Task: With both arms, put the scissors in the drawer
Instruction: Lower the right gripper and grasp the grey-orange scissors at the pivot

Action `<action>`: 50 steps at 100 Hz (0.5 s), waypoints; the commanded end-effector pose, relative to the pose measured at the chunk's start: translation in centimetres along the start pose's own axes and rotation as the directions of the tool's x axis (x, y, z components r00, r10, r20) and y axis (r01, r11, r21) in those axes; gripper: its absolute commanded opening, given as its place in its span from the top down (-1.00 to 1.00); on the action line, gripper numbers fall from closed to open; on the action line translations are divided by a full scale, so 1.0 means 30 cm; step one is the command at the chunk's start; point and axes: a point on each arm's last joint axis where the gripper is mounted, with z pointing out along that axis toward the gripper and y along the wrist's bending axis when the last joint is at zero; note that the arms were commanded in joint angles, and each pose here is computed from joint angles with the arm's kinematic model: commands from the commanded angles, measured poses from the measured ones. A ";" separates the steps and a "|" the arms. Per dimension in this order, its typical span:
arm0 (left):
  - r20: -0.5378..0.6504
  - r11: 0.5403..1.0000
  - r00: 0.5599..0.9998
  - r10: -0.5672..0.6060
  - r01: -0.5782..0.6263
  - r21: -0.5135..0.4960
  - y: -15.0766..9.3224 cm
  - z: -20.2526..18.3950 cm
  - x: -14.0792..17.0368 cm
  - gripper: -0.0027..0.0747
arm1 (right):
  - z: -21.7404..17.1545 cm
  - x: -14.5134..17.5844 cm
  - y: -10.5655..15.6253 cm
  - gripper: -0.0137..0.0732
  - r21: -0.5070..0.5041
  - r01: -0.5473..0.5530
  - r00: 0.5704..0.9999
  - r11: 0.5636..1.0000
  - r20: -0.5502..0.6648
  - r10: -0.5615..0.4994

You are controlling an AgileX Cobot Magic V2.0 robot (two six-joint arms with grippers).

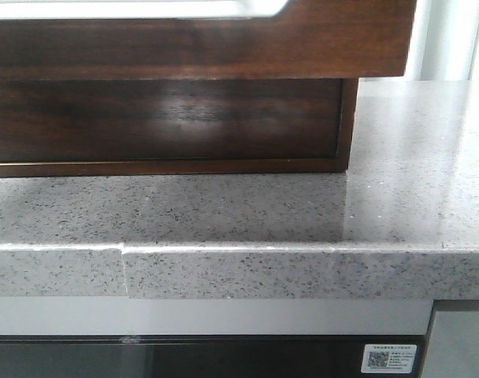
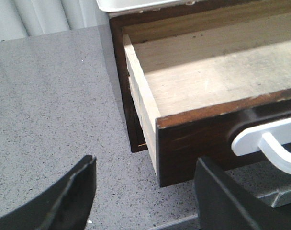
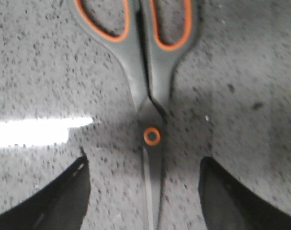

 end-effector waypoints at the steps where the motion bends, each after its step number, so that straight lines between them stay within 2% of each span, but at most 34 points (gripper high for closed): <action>1: 0.105 1.000 0.994 -0.019 0.020 -0.011 0.005 -0.015 -0.054 -0.16 | -0.029 -0.044 -0.008 -0.15 0.004 0.016 0.998 1.000 0.055 -0.016; 50: 0.105 1.000 0.994 -0.019 0.020 -0.011 0.005 -0.015 -0.054 -0.16 | 0.068 -0.098 -0.015 -0.10 -0.009 0.056 0.998 0.998 -0.029 -0.056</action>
